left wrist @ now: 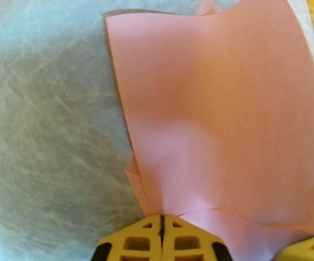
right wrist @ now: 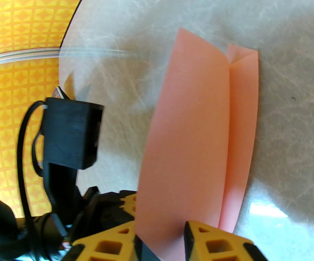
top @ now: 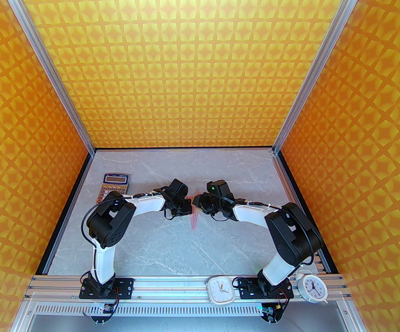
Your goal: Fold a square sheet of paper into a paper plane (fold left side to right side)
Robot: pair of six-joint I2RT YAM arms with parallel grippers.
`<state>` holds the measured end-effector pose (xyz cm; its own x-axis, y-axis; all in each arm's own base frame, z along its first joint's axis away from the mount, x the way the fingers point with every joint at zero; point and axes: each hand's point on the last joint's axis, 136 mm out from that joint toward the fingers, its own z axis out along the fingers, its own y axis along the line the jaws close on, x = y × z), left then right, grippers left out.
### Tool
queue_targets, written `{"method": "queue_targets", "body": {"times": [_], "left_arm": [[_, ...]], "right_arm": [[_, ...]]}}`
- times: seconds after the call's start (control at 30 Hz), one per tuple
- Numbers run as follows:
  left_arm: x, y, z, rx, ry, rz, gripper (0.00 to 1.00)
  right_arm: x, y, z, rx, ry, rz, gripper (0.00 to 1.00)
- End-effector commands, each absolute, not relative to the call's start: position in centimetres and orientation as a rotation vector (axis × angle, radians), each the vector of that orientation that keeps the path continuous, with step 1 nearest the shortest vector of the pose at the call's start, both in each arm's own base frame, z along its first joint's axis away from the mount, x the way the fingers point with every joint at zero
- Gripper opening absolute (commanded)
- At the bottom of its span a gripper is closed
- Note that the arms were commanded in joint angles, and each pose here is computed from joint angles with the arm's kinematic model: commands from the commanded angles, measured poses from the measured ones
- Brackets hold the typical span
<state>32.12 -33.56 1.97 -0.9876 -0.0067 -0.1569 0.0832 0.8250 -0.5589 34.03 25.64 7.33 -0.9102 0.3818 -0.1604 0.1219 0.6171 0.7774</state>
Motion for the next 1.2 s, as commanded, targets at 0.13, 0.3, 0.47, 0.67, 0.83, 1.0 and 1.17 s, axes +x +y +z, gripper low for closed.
{"method": "queue_targets", "body": {"times": [0.13, 0.3, 0.47, 0.67, 0.83, 1.0, 1.17], "left_arm": [[31.0, -33.0, 0.4, 0.073, 2.919, -0.826, 0.0], [30.9, -33.0, 0.3, 0.073, 2.923, -0.824, 0.0], [30.9, -33.0, 0.3, 0.074, 2.924, -0.826, 0.0], [31.0, -33.1, 0.4, 0.072, 2.921, -0.828, 0.0], [31.1, -33.2, 0.8, 0.075, 2.908, -0.836, 0.0], [31.7, -33.1, 2.2, 0.066, 2.868, -0.863, 0.0], [32.1, -32.9, 4.1, 0.048, 2.806, -0.905, 0.01]], "right_arm": [[34.4, 26.1, 9.0, 0.413, 2.468, 1.26, 0.25], [34.4, 26.2, 9.1, 0.418, 2.46, 1.282, 0.26], [34.5, 26.4, 9.6, 0.418, 2.44, 1.307, 0.28], [34.4, 26.6, 8.6, 0.424, 2.456, 1.318, 0.25], [34.5, 26.8, 7.3, 0.462, 2.46, 1.355, 0.27], [34.5, 26.5, 6.2, 0.481, 2.486, 1.332, 0.27], [34.5, 26.1, 5.7, 0.478, 2.51, 1.282, 0.27]]}}
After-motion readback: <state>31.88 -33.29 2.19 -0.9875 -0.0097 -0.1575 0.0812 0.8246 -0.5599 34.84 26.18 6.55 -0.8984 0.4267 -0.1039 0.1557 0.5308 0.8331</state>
